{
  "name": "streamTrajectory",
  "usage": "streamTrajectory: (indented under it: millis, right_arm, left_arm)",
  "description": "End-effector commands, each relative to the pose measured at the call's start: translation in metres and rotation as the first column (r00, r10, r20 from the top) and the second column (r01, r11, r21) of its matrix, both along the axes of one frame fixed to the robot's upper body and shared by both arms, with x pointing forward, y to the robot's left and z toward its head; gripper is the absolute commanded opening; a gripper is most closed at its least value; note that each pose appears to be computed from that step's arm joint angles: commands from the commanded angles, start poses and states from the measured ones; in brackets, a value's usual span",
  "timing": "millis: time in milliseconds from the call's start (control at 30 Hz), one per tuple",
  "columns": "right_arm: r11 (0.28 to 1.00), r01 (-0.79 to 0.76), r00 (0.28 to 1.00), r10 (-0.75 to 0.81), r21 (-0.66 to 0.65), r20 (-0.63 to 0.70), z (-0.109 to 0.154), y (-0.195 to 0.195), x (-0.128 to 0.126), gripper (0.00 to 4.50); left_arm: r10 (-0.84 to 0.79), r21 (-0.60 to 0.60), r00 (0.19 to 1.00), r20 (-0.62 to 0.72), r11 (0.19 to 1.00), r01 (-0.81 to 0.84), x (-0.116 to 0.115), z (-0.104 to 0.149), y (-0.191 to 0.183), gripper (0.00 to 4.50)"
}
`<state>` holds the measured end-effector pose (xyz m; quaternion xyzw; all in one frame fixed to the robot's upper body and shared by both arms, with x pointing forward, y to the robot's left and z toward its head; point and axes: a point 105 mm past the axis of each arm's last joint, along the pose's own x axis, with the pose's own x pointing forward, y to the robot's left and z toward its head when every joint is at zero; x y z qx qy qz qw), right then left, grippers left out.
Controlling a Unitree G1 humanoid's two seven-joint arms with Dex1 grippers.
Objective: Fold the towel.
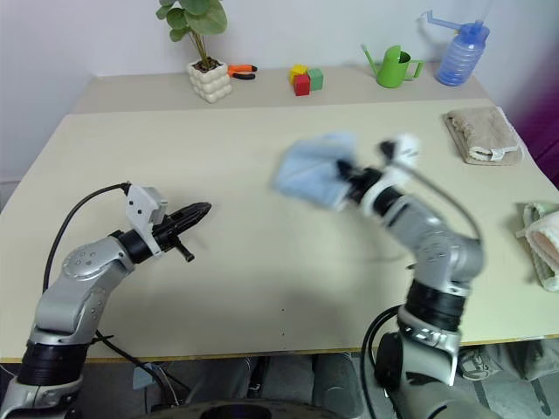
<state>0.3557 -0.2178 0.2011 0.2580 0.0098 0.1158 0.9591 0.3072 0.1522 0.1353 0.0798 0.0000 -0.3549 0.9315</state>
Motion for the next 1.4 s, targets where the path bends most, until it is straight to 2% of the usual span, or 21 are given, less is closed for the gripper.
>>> streamTrajectory:
  millis: [33, 100, 233, 367, 467, 667, 700, 767, 800, 867, 933, 967, 1000, 1133, 1267, 1400]
  right_arm:
    - [0.957, 0.275, 0.961, -0.275, 0.093, -0.013, 0.005, -0.064, -0.019, 0.03]
    - [0.899, 0.422, 0.905, -0.408, 0.117, -0.124, -0.016, -0.095, -0.037, 0.03]
    - [0.854, 0.519, 0.823, -0.486, 0.040, -0.295, -0.056, -0.105, -0.061, 0.03]
    - [0.817, 0.577, 0.774, -0.540, 0.016, -0.331, -0.065, -0.108, -0.078, 0.03]
    - [0.814, 0.581, 0.776, -0.555, 0.000, -0.299, -0.058, -0.111, -0.083, 1.02]
    - [0.761, 0.633, 0.739, -0.648, -0.137, -0.184, -0.031, -0.133, -0.090, 4.05]
    - [0.753, 0.625, 0.743, -0.655, -0.208, -0.138, -0.023, -0.136, -0.091, 4.47]
    - [0.725, 0.605, 0.750, -0.657, -0.329, -0.067, -0.012, -0.141, -0.090, 4.47]
    - [0.689, 0.591, 0.756, -0.655, -0.420, -0.010, -0.004, -0.144, -0.089, 4.47]
    - [0.654, 0.540, 0.803, -0.589, -0.530, 0.091, 0.012, -0.137, -0.083, 4.47]
    - [0.633, 0.467, 0.864, -0.475, -0.617, 0.167, 0.023, -0.122, -0.073, 4.47]
    - [0.642, 0.372, 0.923, -0.331, -0.671, 0.195, 0.027, -0.096, -0.063, 4.47]
    - [0.639, 0.301, 0.953, -0.224, -0.707, 0.204, 0.028, -0.079, -0.057, 4.47]
    - [0.664, 0.088, 0.983, 0.064, -0.743, 0.173, 0.018, -0.033, -0.044, 4.47]
    - [0.666, -0.156, 0.941, 0.325, -0.729, 0.095, -0.004, 0.013, -0.036, 4.47]
    - [0.620, -0.260, 0.914, 0.406, -0.740, 0.019, -0.023, 0.025, -0.030, 4.47]
  left_arm:
    - [-0.059, 0.004, 0.997, 0.042, 0.998, 0.059, 0.007, 0.008, -0.012, 0.00]
    - [-0.097, 0.002, 0.994, 0.043, 0.995, 0.097, 0.013, 0.008, -0.022, 0.00]
    - [-0.149, 0.001, 0.988, 0.047, 0.989, 0.149, 0.019, 0.008, -0.035, 0.00]
    - [-0.179, -0.001, 0.983, 0.049, 0.984, 0.179, 0.023, 0.007, -0.043, 0.00]
    - [-0.185, -0.003, 0.982, 0.045, 0.983, 0.186, 0.023, 0.005, -0.045, 0.00]
    - [-0.170, 0.003, 0.985, 0.040, 0.985, 0.170, 0.027, 0.000, -0.039, 0.00]
    - [-0.154, 0.001, 0.987, 0.044, 0.988, 0.154, 0.029, 0.001, -0.035, 0.00]
    - [-0.132, 0.001, 0.990, 0.051, 0.991, 0.132, 0.033, 0.002, -0.032, 0.00]
    - [-0.117, 0.003, 0.991, 0.059, 0.993, 0.117, 0.034, 0.002, -0.030, 0.00]
    - [-0.079, 0.009, 0.994, 0.075, 0.997, 0.079, 0.037, 0.004, -0.020, 0.00]
    - [-0.047, 0.017, 0.995, 0.089, 0.999, 0.045, 0.040, 0.005, -0.014, 0.00]
    - [-0.021, 0.020, 0.995, 0.098, 1.000, 0.019, 0.040, 0.007, -0.006, 0.00]
    - [-0.004, 0.021, 0.995, 0.105, 1.000, 0.002, 0.040, 0.009, -0.001, 0.00]
    - [0.039, 0.027, 0.992, 0.121, 0.999, -0.042, 0.034, 0.012, 0.012, 0.00]
    - [0.099, 0.037, 0.988, 0.117, 0.994, -0.104, 0.013, 0.012, 0.033, 0.00]
    - [0.142, 0.051, 0.984, 0.106, 0.988, -0.148, 0.003, 0.010, 0.042, 0.00]
